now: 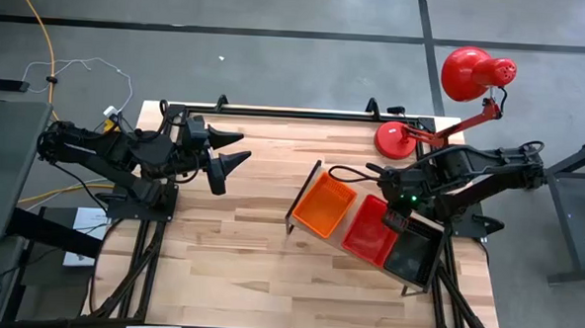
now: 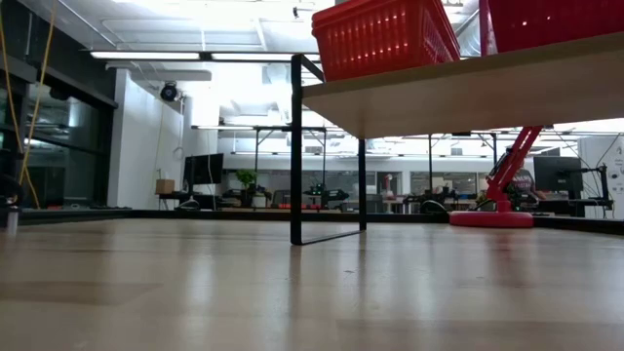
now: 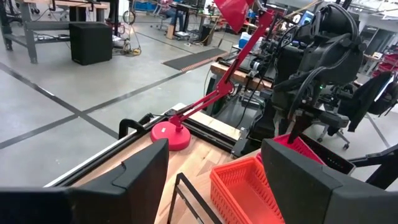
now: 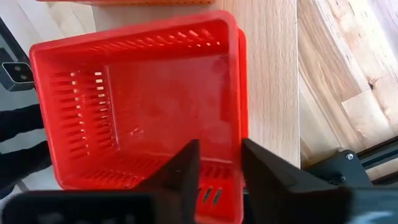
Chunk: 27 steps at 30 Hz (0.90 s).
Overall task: Stack baskets on shelf by color
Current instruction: Stack the red bin on the red bins on the shelf, then return to Home Position
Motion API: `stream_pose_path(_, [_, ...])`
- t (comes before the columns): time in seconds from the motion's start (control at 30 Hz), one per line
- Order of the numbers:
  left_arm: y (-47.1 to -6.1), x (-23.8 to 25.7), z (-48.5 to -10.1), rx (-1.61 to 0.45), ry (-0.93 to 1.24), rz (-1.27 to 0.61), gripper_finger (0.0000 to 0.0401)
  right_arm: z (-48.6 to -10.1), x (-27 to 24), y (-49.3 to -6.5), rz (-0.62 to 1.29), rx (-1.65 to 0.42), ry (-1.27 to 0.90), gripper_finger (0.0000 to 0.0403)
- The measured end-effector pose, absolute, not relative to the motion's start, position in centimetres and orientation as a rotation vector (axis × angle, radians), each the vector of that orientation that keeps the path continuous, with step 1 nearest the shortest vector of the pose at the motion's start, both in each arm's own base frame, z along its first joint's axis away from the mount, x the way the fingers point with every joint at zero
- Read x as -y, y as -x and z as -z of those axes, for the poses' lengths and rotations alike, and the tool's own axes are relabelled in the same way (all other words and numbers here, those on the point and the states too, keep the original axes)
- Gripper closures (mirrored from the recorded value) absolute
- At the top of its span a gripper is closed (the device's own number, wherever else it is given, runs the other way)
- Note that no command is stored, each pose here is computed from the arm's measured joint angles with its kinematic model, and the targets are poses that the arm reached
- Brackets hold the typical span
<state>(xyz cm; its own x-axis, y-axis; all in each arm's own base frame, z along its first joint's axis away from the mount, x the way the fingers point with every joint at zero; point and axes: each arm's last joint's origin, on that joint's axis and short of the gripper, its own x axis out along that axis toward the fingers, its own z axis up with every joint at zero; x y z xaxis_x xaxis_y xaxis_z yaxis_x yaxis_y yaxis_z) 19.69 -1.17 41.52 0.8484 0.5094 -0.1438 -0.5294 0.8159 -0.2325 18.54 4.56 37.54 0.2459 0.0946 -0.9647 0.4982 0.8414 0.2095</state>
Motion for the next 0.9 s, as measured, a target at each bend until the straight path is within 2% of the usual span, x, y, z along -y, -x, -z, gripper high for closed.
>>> stream_pose_path(0.17, [-19.7,1.2,-41.5,-0.076,0.27,-0.554,0.0158,-37.5,-4.6,-18.5,0.273,-1.321,-0.548,0.0249])
stream_pose_path(0.3, [-19.7,1.2,-41.5,-0.076,0.27,-0.554,0.0158,-37.6,-4.7,-18.4,0.243,-1.342,-0.572,0.0224])
stream_pose_path(0.67, [-19.7,1.2,-41.5,-0.077,0.27,-0.555,0.0158,-37.8,-4.5,-17.9,0.255,-1.326,-0.525,0.0219])
stream_pose_path(0.9, [-19.6,1.2,-41.4,-0.091,0.27,-0.557,0.0158,-38.9,-4.7,-16.8,0.228,-1.188,-0.48,0.0228])
